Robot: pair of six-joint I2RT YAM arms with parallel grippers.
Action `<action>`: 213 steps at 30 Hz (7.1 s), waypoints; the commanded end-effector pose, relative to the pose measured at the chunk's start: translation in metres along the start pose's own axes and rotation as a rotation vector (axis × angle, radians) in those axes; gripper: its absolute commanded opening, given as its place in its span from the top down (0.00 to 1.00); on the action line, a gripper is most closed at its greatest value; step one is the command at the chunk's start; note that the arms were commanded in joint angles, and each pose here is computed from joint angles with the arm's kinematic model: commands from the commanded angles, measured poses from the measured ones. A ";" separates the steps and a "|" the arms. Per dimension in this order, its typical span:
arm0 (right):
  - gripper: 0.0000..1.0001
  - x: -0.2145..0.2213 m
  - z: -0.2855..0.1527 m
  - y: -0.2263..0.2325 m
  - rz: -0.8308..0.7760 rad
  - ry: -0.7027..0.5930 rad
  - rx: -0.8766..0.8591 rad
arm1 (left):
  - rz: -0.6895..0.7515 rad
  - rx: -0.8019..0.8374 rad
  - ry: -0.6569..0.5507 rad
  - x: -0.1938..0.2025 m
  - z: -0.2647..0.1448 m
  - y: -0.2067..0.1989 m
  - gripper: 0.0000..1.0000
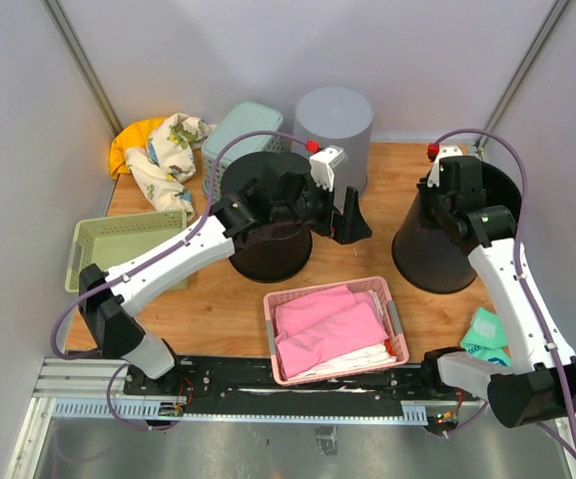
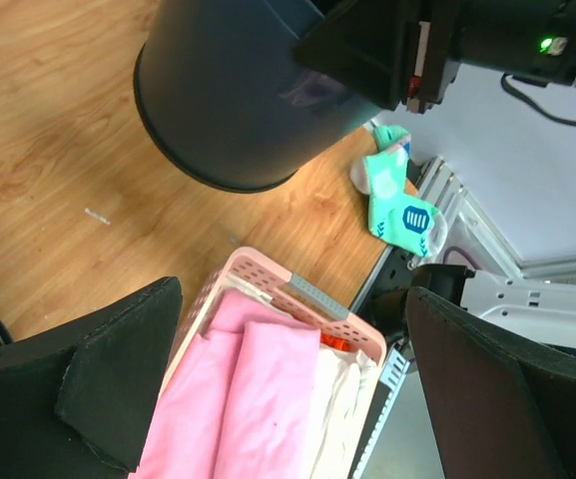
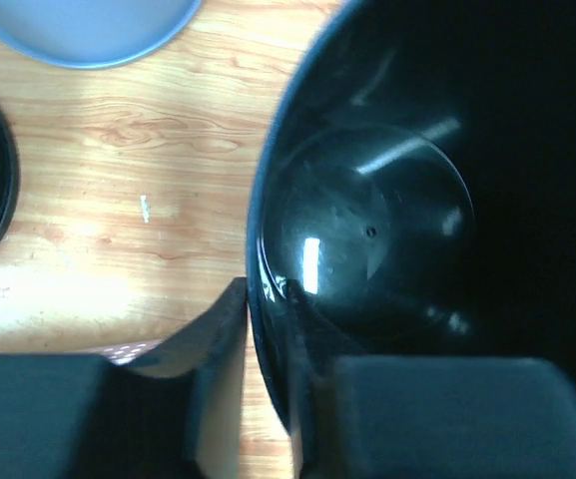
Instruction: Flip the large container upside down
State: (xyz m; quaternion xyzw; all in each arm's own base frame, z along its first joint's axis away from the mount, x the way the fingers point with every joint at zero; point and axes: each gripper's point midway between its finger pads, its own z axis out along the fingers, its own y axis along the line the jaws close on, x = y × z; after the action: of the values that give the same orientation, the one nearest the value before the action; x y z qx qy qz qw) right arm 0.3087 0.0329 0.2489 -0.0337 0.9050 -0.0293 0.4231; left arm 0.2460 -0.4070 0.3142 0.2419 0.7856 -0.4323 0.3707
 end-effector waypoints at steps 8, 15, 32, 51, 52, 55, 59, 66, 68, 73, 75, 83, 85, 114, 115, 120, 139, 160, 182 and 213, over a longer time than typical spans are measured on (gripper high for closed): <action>1.00 -0.071 -0.022 0.026 0.068 -0.161 -0.159 | -0.041 0.002 -0.036 -0.007 0.013 -0.001 0.01; 0.99 -0.137 -0.058 0.037 0.158 -0.358 -0.272 | -0.036 -0.044 -0.122 -0.029 0.008 0.002 0.01; 0.99 -0.108 -0.007 -0.037 0.892 -0.452 -0.644 | -0.017 -0.083 -0.114 -0.020 0.020 0.016 0.01; 0.41 0.018 0.060 -0.091 0.869 -0.082 -0.170 | -0.060 -0.092 -0.086 -0.021 0.024 0.060 0.01; 0.39 0.020 0.059 -0.093 0.864 -0.075 -0.146 | -0.056 -0.091 -0.086 -0.022 0.025 0.060 0.01; 0.36 0.021 0.055 -0.100 0.846 -0.083 -0.100 | -0.026 -0.092 -0.104 -0.028 0.029 0.061 0.01; 0.35 0.015 0.043 -0.100 0.810 -0.089 -0.066 | 0.063 -0.089 -0.143 -0.040 0.036 0.065 0.01; 0.33 0.003 0.009 -0.092 0.774 -0.142 -0.037 | 0.120 -0.086 -0.134 -0.057 0.066 0.077 0.01; 0.33 0.001 0.000 -0.089 0.761 -0.136 -0.028 | 0.113 -0.087 -0.107 -0.060 0.073 0.082 0.01; 0.33 -0.025 -0.012 -0.072 0.700 -0.181 -0.106 | 0.116 -0.071 -0.108 -0.064 0.086 0.087 0.01; 0.33 -0.038 -0.013 -0.065 0.647 -0.212 -0.145 | 0.117 -0.058 -0.114 -0.063 0.090 0.089 0.01; 0.33 -0.079 0.030 -0.051 0.556 -0.195 -0.288 | 0.079 0.002 -0.116 -0.055 0.108 0.098 0.01; 0.33 -0.087 0.042 -0.053 0.533 -0.174 -0.290 | 0.071 0.009 -0.100 -0.047 0.110 0.100 0.01; 0.35 -0.132 0.160 0.075 0.285 0.032 -0.416 | 0.036 -0.064 -0.201 -0.053 -0.008 0.054 0.01; 0.35 -0.130 0.146 0.078 0.291 0.013 -0.443 | 0.044 -0.077 -0.186 -0.049 -0.006 0.058 0.01; 0.35 -0.096 0.115 0.090 0.318 0.019 -0.527 | 0.075 -0.115 -0.133 -0.037 0.007 0.073 0.01; 0.34 -0.077 0.078 0.065 0.281 0.001 -0.421 | 0.059 -0.115 0.024 -0.005 0.078 0.092 0.02; 0.34 -0.099 0.021 0.015 0.366 -0.164 -0.244 | 0.066 0.073 -0.065 -0.072 0.072 0.032 1.00; 0.42 0.071 -0.026 -0.076 0.843 -0.037 0.447 | 0.450 0.057 -0.195 -0.119 0.060 -0.055 1.00; 0.39 -0.054 -0.116 0.030 0.312 -0.466 -0.396 | 0.254 -0.310 -0.332 -0.126 -0.078 -0.011 0.01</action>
State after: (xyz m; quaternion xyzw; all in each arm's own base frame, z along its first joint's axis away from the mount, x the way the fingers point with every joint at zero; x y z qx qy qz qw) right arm 0.2447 0.0010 0.3272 0.1971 0.7891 0.0832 0.5758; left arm 0.2669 -0.4115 0.4388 0.2969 0.7041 -0.3363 0.5505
